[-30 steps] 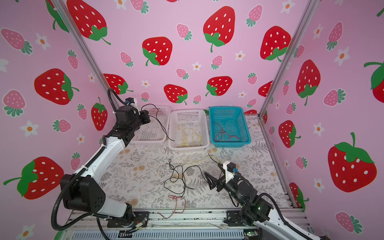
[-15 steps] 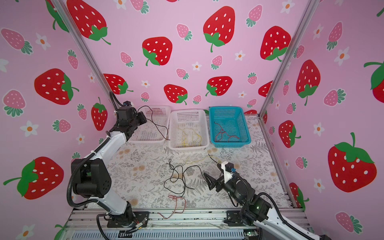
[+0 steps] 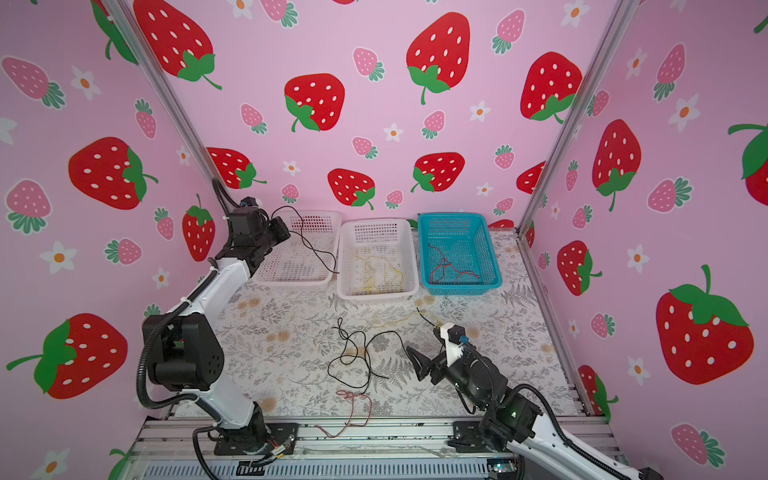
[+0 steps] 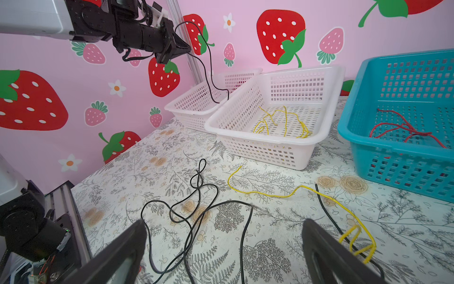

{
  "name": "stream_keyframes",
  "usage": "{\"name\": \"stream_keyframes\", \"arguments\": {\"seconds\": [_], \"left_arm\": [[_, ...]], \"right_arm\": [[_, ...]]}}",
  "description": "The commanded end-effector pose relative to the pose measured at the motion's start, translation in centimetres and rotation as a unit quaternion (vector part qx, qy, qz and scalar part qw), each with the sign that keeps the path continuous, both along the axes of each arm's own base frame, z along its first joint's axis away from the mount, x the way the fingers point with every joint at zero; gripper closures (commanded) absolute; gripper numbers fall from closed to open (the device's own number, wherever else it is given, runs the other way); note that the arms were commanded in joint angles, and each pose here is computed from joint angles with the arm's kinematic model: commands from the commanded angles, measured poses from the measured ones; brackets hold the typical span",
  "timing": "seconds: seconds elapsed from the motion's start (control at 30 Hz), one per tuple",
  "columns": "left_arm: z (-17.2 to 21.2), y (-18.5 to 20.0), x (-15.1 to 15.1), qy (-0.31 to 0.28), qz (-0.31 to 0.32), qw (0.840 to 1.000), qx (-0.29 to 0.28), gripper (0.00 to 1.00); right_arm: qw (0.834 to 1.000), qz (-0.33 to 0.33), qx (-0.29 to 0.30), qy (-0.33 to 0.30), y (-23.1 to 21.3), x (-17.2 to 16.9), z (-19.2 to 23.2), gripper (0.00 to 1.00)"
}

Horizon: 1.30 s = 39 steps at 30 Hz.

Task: Untangle the cables
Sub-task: 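Lower the left gripper into that basket and open it to release the black wire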

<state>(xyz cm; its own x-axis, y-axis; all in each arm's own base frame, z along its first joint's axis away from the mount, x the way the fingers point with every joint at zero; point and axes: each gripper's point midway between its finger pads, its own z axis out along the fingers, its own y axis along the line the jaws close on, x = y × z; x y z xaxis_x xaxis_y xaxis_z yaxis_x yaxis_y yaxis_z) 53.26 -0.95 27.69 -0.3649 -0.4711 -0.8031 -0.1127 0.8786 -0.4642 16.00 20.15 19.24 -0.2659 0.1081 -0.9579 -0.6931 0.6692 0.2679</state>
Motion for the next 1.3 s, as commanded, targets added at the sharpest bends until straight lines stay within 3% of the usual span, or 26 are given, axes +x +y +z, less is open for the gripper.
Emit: {"name": "stream_keyframes", "arguments": {"seconds": [0.0, 0.5, 0.6, 0.7, 0.93, 1.27], "left_arm": [[6.7, -0.7, -0.8, -0.068, -0.012, 0.997, -0.047, 1.0], [15.0, -2.2, -5.3, -0.143, -0.039, 0.979, -0.141, 1.0], [17.1, -2.8, -6.5, -0.162, -0.051, 0.968, -0.186, 1.0], [18.5, -3.1, -7.1, -0.175, -0.06, 0.963, -0.195, 1.0], [17.0, -1.7, -7.0, -0.167, -0.029, 0.974, -0.153, 1.0], [10.7, 0.8, -2.0, -0.095, 0.012, 0.99, -0.099, 1.0]], "right_arm": [[1.0, 0.0, 0.003, -0.01, 0.1, 0.1, 0.2, 0.01], [1.0, 0.0, 0.008, -0.012, 0.0, 0.0, 0.4, 0.01], [1.0, 0.001, 0.006, -0.011, 0.0, 0.0, 0.3, 0.01], [1.0, -0.001, 0.008, -0.013, -0.1, 0.1, 0.3, 0.01], [1.0, 0.0, 0.01, -0.013, -0.1, 0.0, 0.5, 0.01], [1.0, 0.0, 0.007, -0.012, -0.1, 0.0, 0.3, 0.01]]}}
